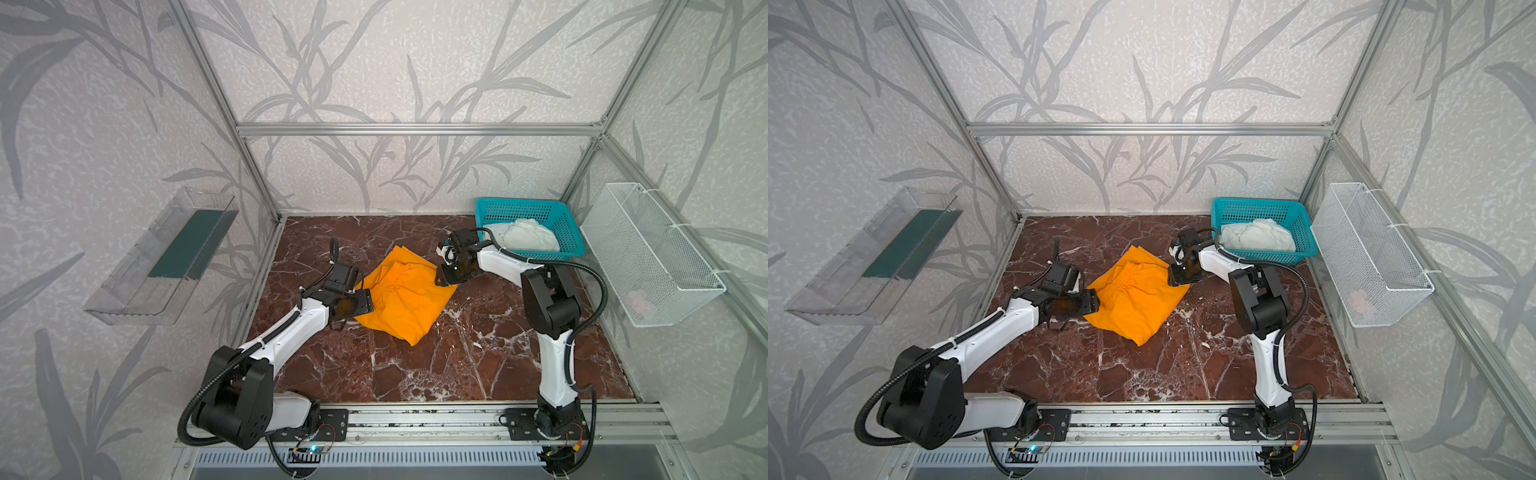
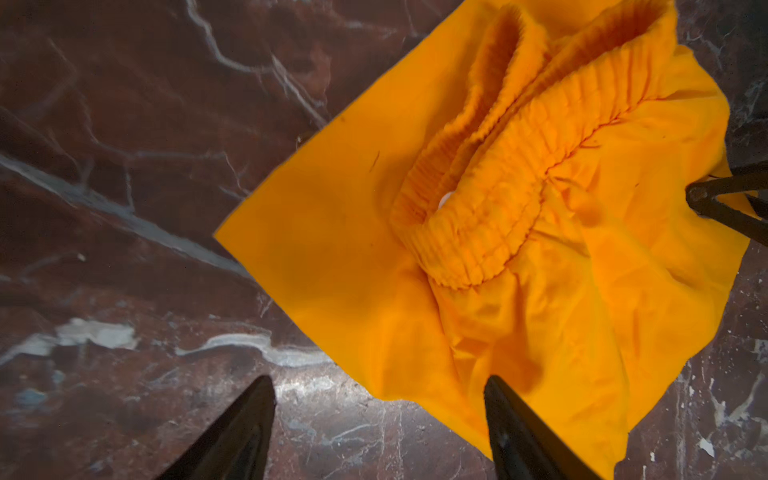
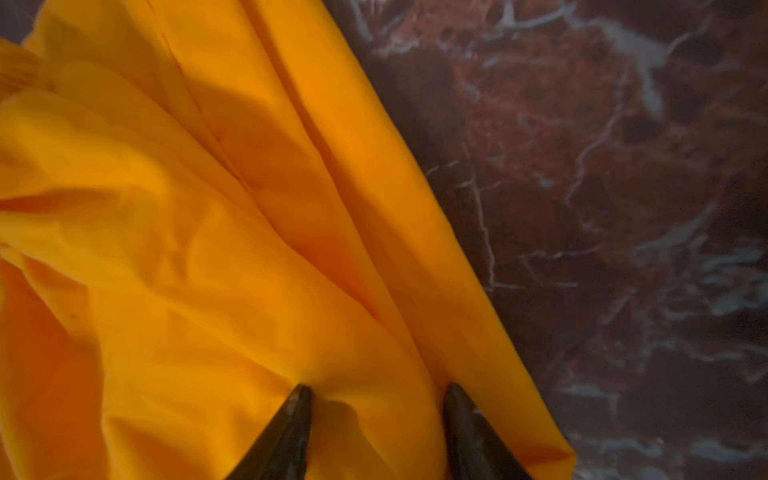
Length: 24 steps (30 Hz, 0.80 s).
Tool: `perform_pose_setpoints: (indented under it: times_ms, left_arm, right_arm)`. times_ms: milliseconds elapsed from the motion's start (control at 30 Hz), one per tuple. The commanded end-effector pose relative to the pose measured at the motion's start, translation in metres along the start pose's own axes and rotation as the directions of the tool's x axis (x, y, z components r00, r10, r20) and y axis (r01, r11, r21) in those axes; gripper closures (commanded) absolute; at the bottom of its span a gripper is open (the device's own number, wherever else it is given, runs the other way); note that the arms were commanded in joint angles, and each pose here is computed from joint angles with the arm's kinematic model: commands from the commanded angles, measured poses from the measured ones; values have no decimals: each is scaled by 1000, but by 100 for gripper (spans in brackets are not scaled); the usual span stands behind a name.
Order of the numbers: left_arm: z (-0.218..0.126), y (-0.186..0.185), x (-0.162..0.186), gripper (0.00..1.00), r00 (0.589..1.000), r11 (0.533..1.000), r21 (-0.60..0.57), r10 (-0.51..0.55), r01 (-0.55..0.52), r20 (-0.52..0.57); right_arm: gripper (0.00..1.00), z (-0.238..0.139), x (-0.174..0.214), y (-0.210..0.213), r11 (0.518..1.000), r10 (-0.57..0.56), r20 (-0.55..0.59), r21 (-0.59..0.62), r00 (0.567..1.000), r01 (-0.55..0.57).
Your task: Fold and stack the mixed laundry pile
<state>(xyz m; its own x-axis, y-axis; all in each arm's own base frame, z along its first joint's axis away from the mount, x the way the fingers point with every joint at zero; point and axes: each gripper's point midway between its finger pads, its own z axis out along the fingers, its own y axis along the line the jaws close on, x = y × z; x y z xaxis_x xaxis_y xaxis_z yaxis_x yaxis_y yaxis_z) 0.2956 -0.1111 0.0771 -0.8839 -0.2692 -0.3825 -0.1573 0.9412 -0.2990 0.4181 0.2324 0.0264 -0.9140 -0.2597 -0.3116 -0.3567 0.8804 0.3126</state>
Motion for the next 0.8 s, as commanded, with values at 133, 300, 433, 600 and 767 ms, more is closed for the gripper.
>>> perform_pose_setpoints:
  times_ms: [133,300,433,600,767]
  left_arm:
    - [26,-17,7,40,998,991,119,-62,65,-25]
    - [46,-4,-7,49,998,999,12,-51,52,-28]
    - [57,1,-21,52,998,999,-4,-49,49,-50]
    - [41,7,-31,34,998,998,-4,-61,61,-31]
    - [17,5,-19,11,997,997,54,-55,58,-47]
  right_arm:
    - [53,-19,74,15,997,72,-122,-23,990,-75]
    - [52,-31,119,39,987,130,-145,-81,981,-142]
    - [50,-38,128,58,973,157,-122,-153,980,-175]
    - [46,-56,115,65,973,142,-57,-174,988,-150]
    - [44,-66,101,68,979,114,-16,-170,993,-115]
